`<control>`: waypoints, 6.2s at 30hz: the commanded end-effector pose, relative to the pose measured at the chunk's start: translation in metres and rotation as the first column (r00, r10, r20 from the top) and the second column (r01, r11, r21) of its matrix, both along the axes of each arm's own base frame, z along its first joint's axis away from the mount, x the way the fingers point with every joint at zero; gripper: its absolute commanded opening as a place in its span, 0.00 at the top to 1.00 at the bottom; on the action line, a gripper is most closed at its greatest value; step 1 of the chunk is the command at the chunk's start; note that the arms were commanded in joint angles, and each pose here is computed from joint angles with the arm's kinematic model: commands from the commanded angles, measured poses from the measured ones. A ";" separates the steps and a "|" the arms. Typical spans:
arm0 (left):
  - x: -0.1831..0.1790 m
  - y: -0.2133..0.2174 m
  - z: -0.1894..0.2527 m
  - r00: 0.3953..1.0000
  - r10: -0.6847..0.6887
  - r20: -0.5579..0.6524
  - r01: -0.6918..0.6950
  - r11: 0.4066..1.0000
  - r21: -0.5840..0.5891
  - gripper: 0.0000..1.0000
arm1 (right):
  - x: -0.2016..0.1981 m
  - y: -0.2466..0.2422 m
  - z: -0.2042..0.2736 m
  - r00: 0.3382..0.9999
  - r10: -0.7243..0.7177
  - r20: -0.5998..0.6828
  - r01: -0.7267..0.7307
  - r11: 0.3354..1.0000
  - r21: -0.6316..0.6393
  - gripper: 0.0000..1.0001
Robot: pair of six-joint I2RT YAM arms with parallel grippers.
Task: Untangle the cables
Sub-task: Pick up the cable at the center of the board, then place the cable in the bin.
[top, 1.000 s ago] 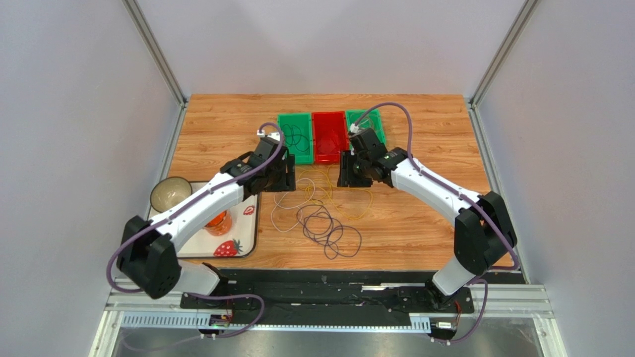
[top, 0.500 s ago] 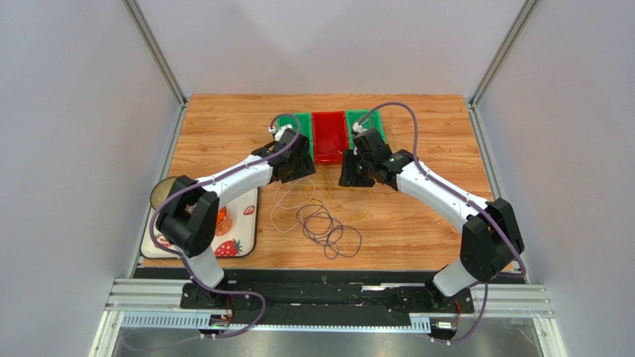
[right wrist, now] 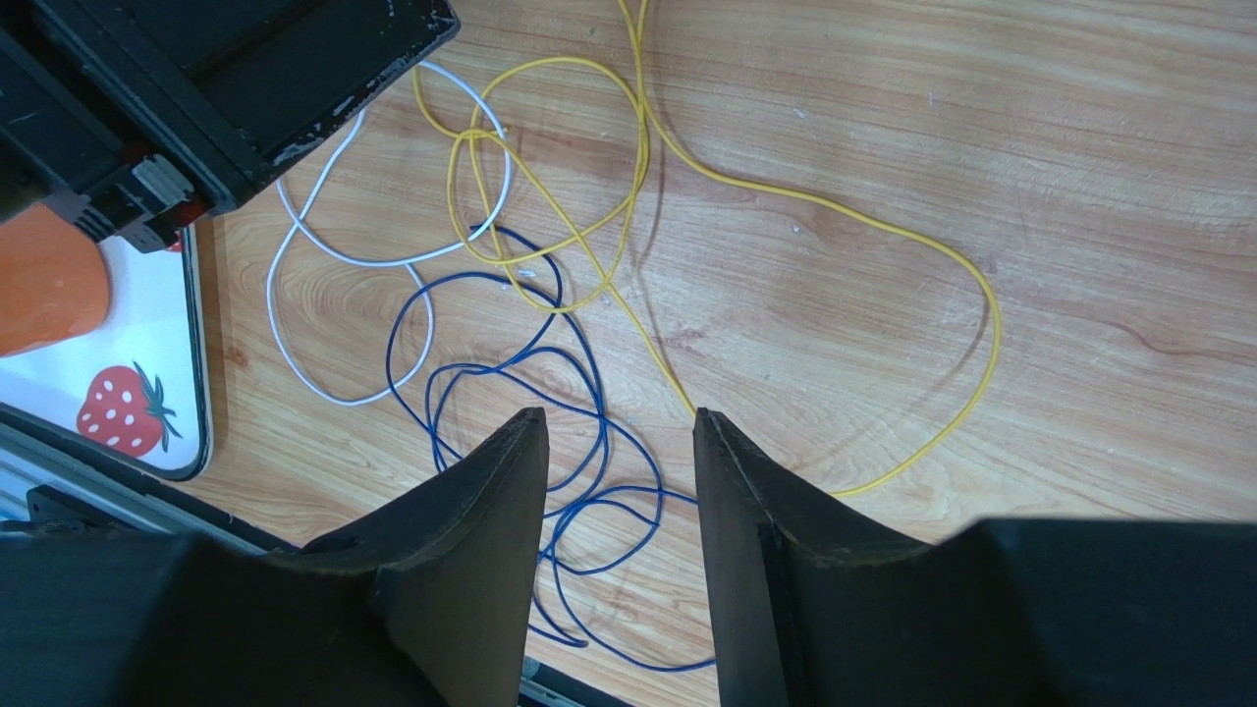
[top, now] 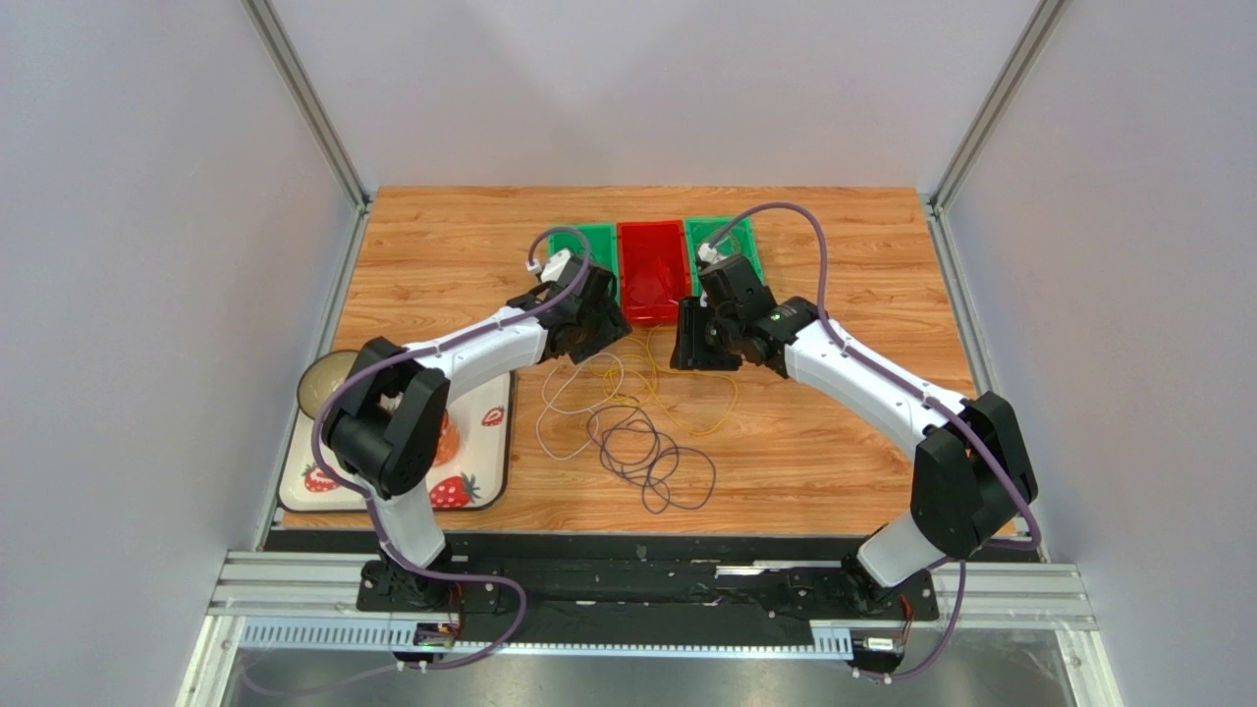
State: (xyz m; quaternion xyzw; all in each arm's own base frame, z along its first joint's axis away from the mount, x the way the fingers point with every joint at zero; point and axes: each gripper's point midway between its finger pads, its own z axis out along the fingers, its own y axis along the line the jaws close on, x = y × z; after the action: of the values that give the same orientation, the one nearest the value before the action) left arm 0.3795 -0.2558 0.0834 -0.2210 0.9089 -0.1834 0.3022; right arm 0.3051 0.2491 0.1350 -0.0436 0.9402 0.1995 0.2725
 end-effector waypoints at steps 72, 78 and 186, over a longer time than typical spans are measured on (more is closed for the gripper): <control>-0.083 -0.004 0.218 0.842 -0.256 0.475 0.362 0.921 -0.145 1.00 | -0.050 0.064 0.156 0.860 0.210 0.465 -0.459 0.715 0.527 0.51; -0.088 -0.013 0.221 0.851 -0.261 0.456 0.385 0.900 -0.204 1.00 | -0.047 0.071 0.162 0.841 0.231 0.489 -0.493 0.701 0.515 0.50; -0.202 0.229 0.161 0.903 -0.156 0.400 -0.041 0.896 0.441 0.30 | 0.194 0.141 0.078 0.852 0.175 0.494 -0.239 0.968 0.069 1.00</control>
State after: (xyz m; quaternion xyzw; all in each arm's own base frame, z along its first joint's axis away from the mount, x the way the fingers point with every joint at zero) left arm 0.1722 -0.0260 0.2422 -0.0772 0.8473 -0.0324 0.5244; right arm 0.4911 0.3824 0.2097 -0.1824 0.8233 0.2485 0.4767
